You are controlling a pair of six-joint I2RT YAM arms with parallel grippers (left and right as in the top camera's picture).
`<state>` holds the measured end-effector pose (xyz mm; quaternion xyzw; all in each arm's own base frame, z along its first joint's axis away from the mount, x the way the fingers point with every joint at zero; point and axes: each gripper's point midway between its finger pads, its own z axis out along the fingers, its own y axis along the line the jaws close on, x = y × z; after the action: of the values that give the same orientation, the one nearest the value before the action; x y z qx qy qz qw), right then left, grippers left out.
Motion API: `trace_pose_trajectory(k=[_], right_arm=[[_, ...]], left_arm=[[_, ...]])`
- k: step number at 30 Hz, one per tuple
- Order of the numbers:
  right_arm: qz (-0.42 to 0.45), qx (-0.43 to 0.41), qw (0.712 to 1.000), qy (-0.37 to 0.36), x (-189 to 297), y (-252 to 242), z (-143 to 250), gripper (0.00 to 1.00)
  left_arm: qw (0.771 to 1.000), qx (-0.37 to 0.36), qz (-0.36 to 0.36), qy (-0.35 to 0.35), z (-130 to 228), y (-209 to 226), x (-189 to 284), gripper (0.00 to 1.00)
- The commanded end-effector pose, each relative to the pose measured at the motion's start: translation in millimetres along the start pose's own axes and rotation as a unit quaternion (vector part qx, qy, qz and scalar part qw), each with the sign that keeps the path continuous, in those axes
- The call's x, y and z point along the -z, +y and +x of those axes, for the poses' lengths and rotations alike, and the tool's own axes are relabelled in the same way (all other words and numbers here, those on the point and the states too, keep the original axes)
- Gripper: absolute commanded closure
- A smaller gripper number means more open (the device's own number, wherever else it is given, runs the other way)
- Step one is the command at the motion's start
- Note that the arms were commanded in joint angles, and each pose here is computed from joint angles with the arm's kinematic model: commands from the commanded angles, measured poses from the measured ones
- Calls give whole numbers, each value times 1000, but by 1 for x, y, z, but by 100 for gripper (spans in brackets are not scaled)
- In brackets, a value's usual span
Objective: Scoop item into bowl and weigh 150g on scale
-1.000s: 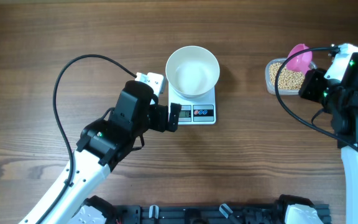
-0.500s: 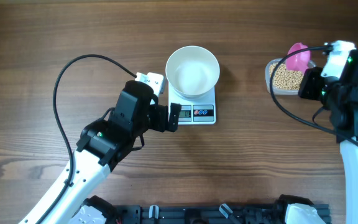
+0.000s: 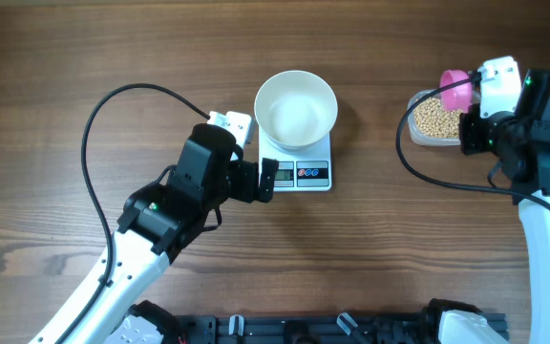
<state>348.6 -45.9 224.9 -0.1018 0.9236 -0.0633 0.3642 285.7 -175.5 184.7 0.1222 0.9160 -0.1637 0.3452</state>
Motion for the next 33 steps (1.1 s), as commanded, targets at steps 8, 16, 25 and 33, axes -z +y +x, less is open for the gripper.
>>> trace_pose_trajectory(k=[8,16,25,33], right_arm=[[52,4,998,18,4,-19,4,96],[46,-63,996,34,4,-15,13,96],[30,-126,989,76,6,-4,35,96],[-30,-117,992,35,-4,12,13,96]], left_arm=[[1000,-3,7,-4,-5,-5,1,0],[1000,-3,7,-4,-5,-5,1,0],[1000,-3,7,-4,-5,-5,1,0],[1000,-3,7,-4,-5,-5,1,0]])
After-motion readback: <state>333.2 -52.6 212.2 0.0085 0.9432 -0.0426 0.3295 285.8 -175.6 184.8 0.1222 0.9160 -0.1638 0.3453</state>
